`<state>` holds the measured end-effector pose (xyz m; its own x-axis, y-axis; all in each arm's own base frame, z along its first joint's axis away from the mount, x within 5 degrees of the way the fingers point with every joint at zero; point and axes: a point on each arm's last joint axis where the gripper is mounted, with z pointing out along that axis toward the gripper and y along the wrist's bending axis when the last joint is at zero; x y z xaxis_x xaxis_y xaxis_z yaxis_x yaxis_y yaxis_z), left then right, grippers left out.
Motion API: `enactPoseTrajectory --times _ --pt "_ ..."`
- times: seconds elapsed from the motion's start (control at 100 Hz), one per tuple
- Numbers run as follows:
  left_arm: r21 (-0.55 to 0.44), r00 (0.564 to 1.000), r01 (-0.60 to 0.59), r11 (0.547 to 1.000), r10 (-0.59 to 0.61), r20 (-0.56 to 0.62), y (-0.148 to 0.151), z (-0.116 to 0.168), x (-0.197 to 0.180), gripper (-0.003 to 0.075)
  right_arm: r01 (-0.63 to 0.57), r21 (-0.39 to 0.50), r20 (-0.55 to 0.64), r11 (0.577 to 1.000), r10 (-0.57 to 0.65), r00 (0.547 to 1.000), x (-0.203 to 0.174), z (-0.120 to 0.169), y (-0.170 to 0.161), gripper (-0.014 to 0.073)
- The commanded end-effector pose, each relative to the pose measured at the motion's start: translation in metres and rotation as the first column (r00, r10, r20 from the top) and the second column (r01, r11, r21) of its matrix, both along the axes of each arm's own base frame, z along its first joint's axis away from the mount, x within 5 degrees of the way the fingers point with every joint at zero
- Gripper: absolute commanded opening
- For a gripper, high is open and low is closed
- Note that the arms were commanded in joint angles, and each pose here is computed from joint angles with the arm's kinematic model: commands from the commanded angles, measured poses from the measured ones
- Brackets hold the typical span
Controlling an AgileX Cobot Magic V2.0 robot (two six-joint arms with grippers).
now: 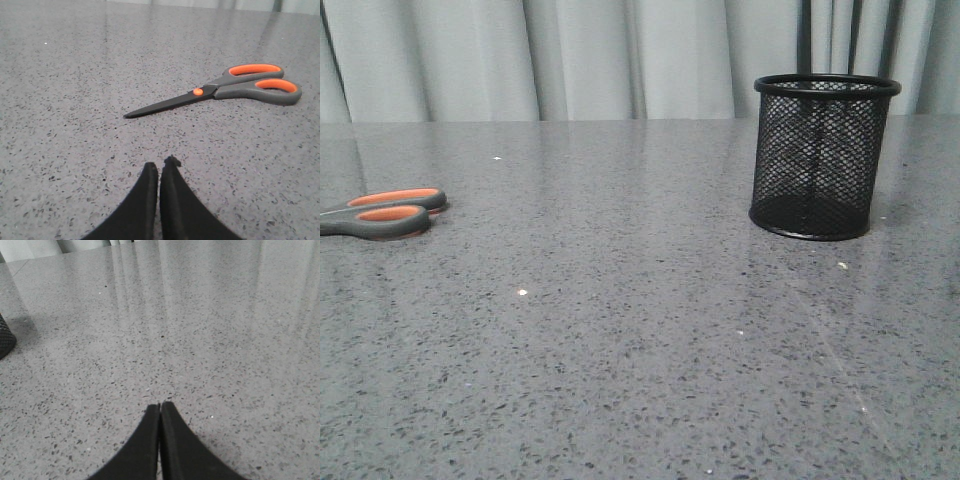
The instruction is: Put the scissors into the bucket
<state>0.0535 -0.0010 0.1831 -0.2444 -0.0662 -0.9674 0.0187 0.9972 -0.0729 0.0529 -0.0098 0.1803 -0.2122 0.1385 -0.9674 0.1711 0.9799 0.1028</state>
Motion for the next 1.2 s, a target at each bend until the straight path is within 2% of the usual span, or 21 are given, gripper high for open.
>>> enactPoseTrajectory --times 0.0,0.54,0.66,0.88,0.93,1.0,1.04,1.08,1.12,1.19 --pt "-0.016 0.999 0.003 1.000 -0.003 0.033 -0.001 -0.008 0.000 -0.0019 0.003 -0.030 0.044 1.000 -0.001 0.999 -0.001 0.002 0.000 -0.0045" --pt "-0.016 0.999 0.003 1.000 -0.003 0.033 -0.001 -0.008 0.000 -0.0019 0.003 -0.030 0.044 1.000 -0.001 0.999 -0.001 0.002 0.000 -0.0045" --pt "0.040 0.999 -0.001 0.999 0.000 0.037 0.001 -0.008 0.000 -0.0019 0.003 -0.030 0.044 1.000 -0.001 0.999 -0.001 0.002 0.000 -0.0045" --pt "0.045 0.996 0.003 0.999 -0.007 0.087 0.000 -0.003 0.001 -0.0019 -0.001 -0.032 0.064 0.999 0.003 0.998 0.000 0.004 0.000 -0.0045" --pt "-0.002 0.991 0.011 1.000 -0.011 0.134 -0.001 0.001 0.002 -0.0019 -0.010 -0.028 0.124 1.000 0.014 0.992 0.001 0.009 0.001 -0.0045" --pt "-0.183 0.974 0.034 0.982 0.009 0.227 -0.003 0.011 0.002 -0.0019 -0.031 0.025 0.238 0.999 0.024 0.971 0.001 0.019 0.003 -0.0045" --pt "-0.317 0.961 0.048 0.947 0.043 0.273 -0.003 0.016 0.002 -0.0019 -0.044 0.070 0.298 0.997 0.021 0.954 0.001 0.024 0.004 -0.0045" --pt "-0.423 0.951 0.058 0.904 0.079 0.298 -0.002 0.020 0.002 -0.0019 -0.051 0.073 0.356 0.996 0.021 0.934 0.001 0.030 0.004 -0.0045" --pt "-0.488 0.937 0.066 0.870 0.114 0.329 0.000 0.024 0.002 -0.0019 -0.059 0.087 0.408 0.994 0.018 0.913 0.000 0.034 0.004 -0.0045" --pt "-0.587 0.915 0.077 0.806 0.177 0.363 0.004 0.030 0.001 -0.0019 -0.080 0.199 0.464 0.977 -0.022 0.886 -0.001 0.039 0.003 -0.0045"
